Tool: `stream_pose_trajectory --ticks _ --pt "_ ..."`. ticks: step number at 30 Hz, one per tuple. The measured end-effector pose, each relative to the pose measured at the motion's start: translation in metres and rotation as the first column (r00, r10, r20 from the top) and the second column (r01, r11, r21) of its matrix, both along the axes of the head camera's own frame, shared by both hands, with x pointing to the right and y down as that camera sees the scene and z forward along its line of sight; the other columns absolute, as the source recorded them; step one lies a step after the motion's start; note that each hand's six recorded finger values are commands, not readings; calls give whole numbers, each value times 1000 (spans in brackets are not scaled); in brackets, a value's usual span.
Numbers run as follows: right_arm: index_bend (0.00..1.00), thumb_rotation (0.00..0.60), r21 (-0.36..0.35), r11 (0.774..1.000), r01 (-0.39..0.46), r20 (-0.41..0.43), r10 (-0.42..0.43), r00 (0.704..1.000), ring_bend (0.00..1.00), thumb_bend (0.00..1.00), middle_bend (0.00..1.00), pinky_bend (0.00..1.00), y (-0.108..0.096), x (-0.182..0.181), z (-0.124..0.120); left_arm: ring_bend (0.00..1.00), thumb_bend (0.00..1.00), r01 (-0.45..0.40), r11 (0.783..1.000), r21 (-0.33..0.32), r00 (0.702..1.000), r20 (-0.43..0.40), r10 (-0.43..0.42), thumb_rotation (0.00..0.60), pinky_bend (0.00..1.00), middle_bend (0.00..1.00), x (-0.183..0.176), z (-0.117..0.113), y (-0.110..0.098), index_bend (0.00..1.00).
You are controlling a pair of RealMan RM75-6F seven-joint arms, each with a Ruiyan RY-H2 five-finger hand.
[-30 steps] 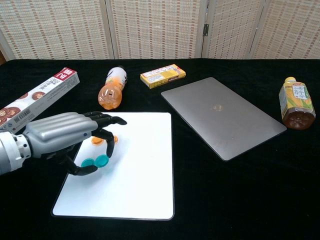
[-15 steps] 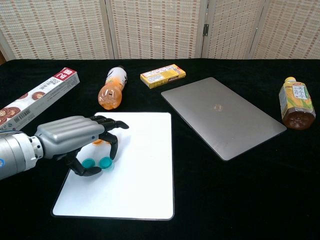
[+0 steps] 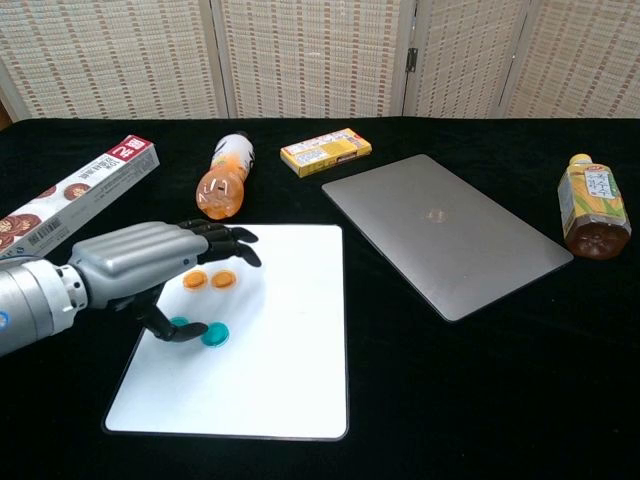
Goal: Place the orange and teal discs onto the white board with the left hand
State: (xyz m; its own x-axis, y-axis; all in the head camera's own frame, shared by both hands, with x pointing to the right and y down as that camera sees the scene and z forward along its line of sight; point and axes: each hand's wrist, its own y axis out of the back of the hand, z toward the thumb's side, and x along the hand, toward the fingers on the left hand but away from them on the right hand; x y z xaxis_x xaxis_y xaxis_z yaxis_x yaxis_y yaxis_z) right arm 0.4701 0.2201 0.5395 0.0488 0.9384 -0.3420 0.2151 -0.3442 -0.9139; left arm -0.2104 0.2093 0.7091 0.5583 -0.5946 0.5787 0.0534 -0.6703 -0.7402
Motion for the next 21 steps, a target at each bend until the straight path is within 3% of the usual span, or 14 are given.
stream_pose_trajectory --ticks 5,10,15,21 --pt "0 600 1 1000 0 -4 0 1000 0 325 0 0 -1 1 -1 0 380 87 995 40 996 -24 -86 600 0 57 -21 -17 -18 212" --pt "0 600 -9 1000 -2 -14 2 1000 0 324 0 0 -2 3 -1 0 381 204 974 100 979 -10 -204 600 0 57 -66 -39 -40 213" --pt "0 600 -25 1000 -5 -13 5 1000 0 324 0 0 -3 4 2 0 382 333 926 180 939 22 -343 600 0 57 -126 -63 -51 222" --pt "0 600 -59 998 3 -13 -3 1000 0 325 0 0 -5 0 8 0 383 441 866 235 885 44 -463 600 0 57 -179 -85 -41 231"
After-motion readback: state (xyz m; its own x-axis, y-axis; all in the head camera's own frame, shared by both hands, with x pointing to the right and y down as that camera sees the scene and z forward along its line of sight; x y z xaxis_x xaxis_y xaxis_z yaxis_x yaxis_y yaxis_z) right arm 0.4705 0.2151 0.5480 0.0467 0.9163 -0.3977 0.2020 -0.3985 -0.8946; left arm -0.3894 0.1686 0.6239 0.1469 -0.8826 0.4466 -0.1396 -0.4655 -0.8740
